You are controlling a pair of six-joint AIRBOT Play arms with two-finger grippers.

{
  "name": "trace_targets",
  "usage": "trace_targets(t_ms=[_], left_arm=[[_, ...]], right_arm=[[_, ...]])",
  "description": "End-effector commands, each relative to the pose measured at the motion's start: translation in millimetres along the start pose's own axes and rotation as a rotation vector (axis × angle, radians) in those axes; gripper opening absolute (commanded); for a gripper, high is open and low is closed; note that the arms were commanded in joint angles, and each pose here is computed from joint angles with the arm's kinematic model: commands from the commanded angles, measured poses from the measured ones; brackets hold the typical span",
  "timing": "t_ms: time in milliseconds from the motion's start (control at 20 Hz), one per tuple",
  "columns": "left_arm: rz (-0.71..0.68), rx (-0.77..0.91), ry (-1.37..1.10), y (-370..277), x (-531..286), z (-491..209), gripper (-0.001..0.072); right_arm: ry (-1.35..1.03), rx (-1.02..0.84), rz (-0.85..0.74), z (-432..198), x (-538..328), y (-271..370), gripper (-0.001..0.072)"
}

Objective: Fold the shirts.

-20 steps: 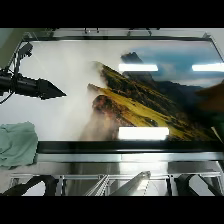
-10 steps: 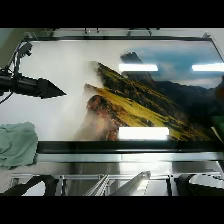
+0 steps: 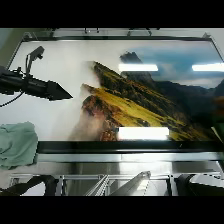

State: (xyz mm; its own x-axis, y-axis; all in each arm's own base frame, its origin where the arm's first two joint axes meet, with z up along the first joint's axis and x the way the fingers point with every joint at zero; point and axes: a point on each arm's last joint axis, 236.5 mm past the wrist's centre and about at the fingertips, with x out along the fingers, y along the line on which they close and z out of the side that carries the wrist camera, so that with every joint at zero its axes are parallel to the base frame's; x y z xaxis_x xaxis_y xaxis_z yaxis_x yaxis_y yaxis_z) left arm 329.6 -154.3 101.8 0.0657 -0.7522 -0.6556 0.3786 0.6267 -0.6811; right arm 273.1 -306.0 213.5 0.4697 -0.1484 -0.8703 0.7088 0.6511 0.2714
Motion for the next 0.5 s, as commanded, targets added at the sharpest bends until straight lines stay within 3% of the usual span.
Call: trace_targets(t_ms=[0, 300, 450], left_arm=[[-0.041, 0.029, 0.087, -13, 28, -10, 0.0008], [-0.086, 0.115, 0.186, -38, 60, -23, 0.0008], [-0.099, 0.143, 0.195, -46, 64, -25, 0.0008]], right_arm=[[0.076, 0.225, -0.308, -45, -30, -75, 0.0018], [0.311, 0.436, -0.473, -139, -11, -145, 0.0020], [0.459, 0.527, -0.473, -186, 11, -161, 0.0020]])
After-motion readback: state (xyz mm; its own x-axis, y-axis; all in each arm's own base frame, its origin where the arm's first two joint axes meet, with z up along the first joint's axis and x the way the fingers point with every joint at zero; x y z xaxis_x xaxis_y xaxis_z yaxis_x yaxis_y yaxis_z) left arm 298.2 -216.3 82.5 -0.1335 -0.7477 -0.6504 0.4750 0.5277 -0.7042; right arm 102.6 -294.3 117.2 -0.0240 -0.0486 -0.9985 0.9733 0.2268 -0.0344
